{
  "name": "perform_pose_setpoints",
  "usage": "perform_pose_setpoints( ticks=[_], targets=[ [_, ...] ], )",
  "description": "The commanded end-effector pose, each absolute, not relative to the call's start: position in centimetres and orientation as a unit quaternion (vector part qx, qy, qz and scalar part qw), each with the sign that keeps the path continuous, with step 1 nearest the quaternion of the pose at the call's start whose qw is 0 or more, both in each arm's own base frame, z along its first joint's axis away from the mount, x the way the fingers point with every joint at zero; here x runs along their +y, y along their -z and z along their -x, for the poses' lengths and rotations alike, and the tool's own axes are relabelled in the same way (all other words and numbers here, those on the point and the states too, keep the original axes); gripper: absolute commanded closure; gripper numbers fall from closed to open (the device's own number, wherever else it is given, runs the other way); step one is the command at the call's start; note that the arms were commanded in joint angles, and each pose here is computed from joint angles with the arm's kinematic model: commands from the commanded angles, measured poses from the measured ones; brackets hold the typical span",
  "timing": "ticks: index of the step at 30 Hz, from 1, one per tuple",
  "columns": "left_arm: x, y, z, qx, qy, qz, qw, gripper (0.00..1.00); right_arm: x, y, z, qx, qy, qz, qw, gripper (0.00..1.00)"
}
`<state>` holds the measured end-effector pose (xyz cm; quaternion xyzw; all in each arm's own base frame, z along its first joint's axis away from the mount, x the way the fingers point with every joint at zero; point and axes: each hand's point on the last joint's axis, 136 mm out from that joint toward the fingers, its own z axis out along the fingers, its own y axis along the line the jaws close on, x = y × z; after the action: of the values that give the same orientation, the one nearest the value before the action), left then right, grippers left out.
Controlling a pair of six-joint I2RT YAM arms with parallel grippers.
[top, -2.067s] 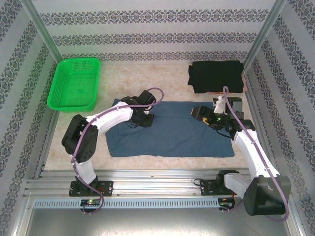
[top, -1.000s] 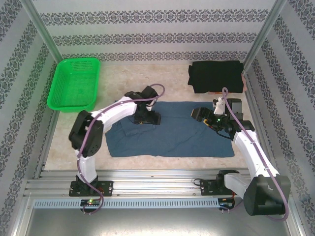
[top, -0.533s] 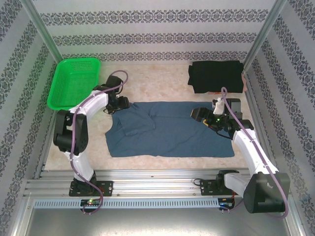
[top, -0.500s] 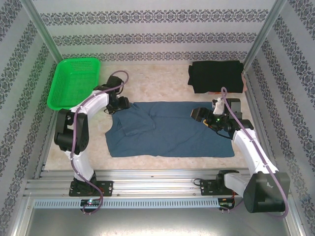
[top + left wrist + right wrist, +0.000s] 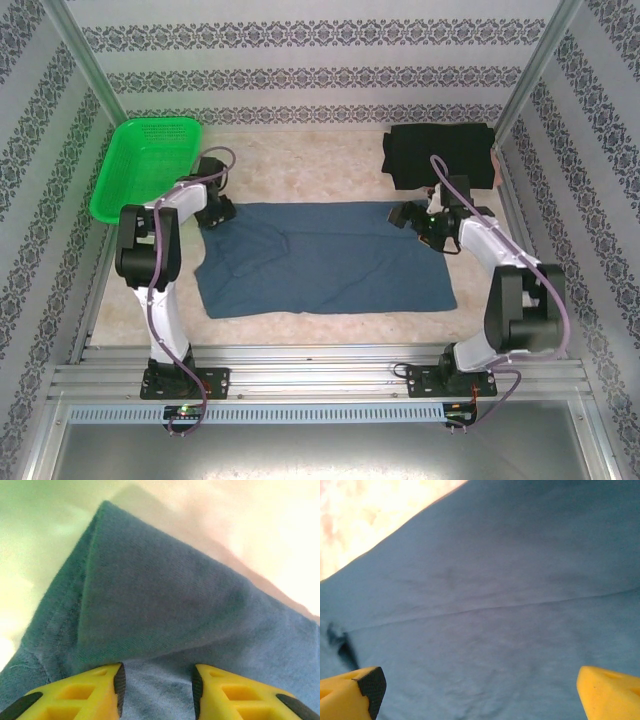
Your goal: Fold and stack the t-shirts
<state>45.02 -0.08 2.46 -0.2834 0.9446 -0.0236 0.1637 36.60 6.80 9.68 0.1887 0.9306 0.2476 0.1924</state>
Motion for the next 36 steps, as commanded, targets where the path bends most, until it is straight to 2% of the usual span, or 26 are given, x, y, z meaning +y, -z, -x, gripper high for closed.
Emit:
perform_pose_setpoints(
  ticks=[1,3,7,9,11,14,16,18,22,25,27,33,36],
  targets=[
    [-0.4,-2.3,-46.5,0.940,0.041,0.290,0.173,0.55,5.5,-9.0,-39.9,0.935,-0.199,-0.214,0.202,0.03],
    [-1.7,-2.1,-47.4,0.940,0.070,0.285,0.175,0.52,5.6,-8.3,-41.6,0.935,-0.200,-0.220,0.194,0.04],
    [-1.7,-1.5,-47.5,0.941,0.058,0.288,0.169,0.52,6.3,-8.6,-44.7,0.934,-0.204,-0.214,0.202,0.07],
    [-1.5,-1.4,-47.6,0.941,0.053,0.289,0.169,0.52,6.6,-8.5,-46.3,0.931,-0.204,-0.225,0.202,0.13],
    [-1.7,-1.1,-47.8,0.941,0.055,0.288,0.167,0.52,6.7,-7.5,-47.1,0.930,-0.208,-0.242,0.185,0.26],
    [-2.0,-1.2,-47.9,0.939,0.059,0.293,0.169,0.52,6.1,-5.8,-46.9,0.927,-0.185,-0.285,0.158,0.56],
    [-2.1,-1.4,-47.9,0.938,0.059,0.296,0.172,0.53,5.5,-5.0,-46.2,0.926,-0.164,-0.307,0.149,0.70],
    [-2.4,-1.6,-48.1,0.936,0.061,0.298,0.178,0.53,5.2,-3.9,-45.5,0.928,-0.141,-0.319,0.132,0.78],
    [-2.7,-1.9,-48.8,0.931,0.067,0.306,0.187,0.53,4.6,-2.1,-45.1,0.931,-0.103,-0.335,0.105,0.81],
    [-2.9,-2.0,-49.8,0.929,0.070,0.309,0.191,0.53,4.2,-1.8,-46.0,0.930,-0.085,-0.343,0.102,0.79],
    [-2.8,-2.0,-50.5,0.928,0.067,0.309,0.195,0.53,3.8,-1.7,-47.3,0.929,-0.080,-0.345,0.105,0.73],
    [-3.1,-1.9,-53.6,0.929,0.071,0.299,0.207,0.53,3.3,-1.7,-51.7,0.918,-0.107,-0.365,0.110,0.73],
    [-3.9,-3.5,-55.4,0.924,0.101,0.294,0.224,0.48,3.7,-2.6,-54.1,0.913,-0.144,-0.362,0.124,0.73]
  ],
)
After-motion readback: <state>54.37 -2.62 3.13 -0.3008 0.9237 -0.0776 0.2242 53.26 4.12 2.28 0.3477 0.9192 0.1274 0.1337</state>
